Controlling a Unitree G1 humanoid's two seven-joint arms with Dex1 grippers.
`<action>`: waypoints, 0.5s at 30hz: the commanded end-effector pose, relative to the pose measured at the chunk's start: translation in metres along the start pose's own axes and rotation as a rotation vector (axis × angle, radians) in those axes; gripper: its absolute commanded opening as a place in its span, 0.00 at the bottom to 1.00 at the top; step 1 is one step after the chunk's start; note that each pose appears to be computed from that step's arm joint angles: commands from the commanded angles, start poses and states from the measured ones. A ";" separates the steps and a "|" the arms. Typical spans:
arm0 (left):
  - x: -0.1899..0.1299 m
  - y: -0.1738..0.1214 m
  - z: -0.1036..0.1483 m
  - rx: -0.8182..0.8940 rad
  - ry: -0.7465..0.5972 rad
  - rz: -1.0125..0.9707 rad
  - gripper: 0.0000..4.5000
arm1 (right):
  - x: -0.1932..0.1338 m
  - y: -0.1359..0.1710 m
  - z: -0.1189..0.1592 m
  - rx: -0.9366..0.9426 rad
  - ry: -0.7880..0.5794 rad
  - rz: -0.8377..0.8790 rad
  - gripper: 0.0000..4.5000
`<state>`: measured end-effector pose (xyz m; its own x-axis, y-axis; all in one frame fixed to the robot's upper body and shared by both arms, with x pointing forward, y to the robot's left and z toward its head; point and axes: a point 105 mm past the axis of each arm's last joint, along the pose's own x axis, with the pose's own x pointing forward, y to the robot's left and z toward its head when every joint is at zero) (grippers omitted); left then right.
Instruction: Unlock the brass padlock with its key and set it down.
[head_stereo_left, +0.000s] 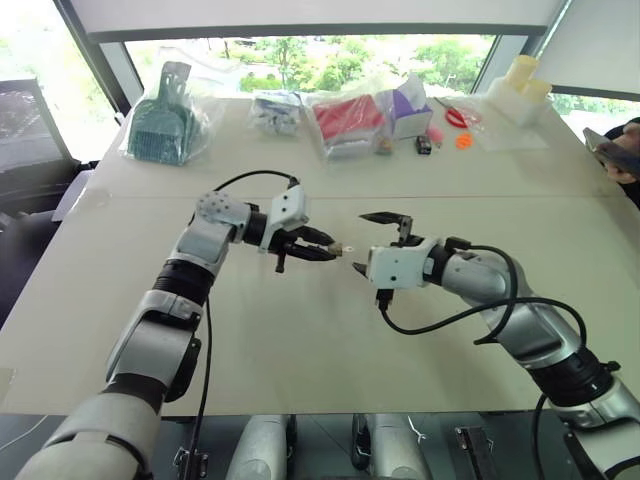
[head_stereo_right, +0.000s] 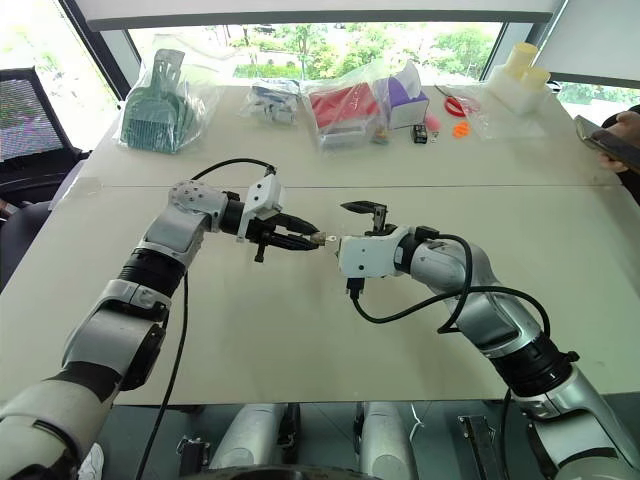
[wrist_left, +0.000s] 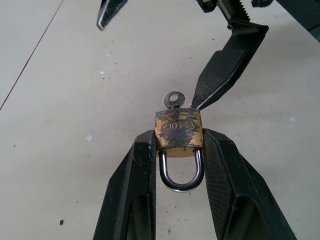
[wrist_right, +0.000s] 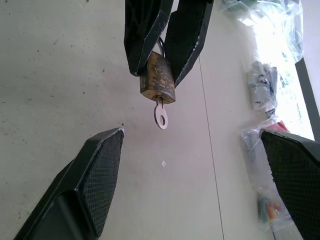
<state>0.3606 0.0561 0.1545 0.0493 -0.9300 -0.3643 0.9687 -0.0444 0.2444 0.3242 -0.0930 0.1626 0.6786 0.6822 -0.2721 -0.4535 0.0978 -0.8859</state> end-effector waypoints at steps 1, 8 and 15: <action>-0.001 0.005 0.021 0.059 -0.044 0.012 0.16 | 0.001 -0.013 0.010 -0.041 -0.036 -0.040 0.57; 0.005 0.004 0.026 0.058 -0.068 0.009 0.16 | 0.005 -0.011 0.011 -0.033 -0.048 -0.039 0.01; 0.006 0.003 0.032 0.117 -0.084 0.021 0.16 | 0.006 -0.012 0.013 0.019 -0.064 -0.021 0.01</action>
<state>0.3619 0.0493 0.1655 0.0721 -0.9413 -0.3298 0.9583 -0.0264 0.2847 0.3273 -0.0860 0.1608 0.6620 0.6976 -0.2739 -0.4691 0.1006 -0.8774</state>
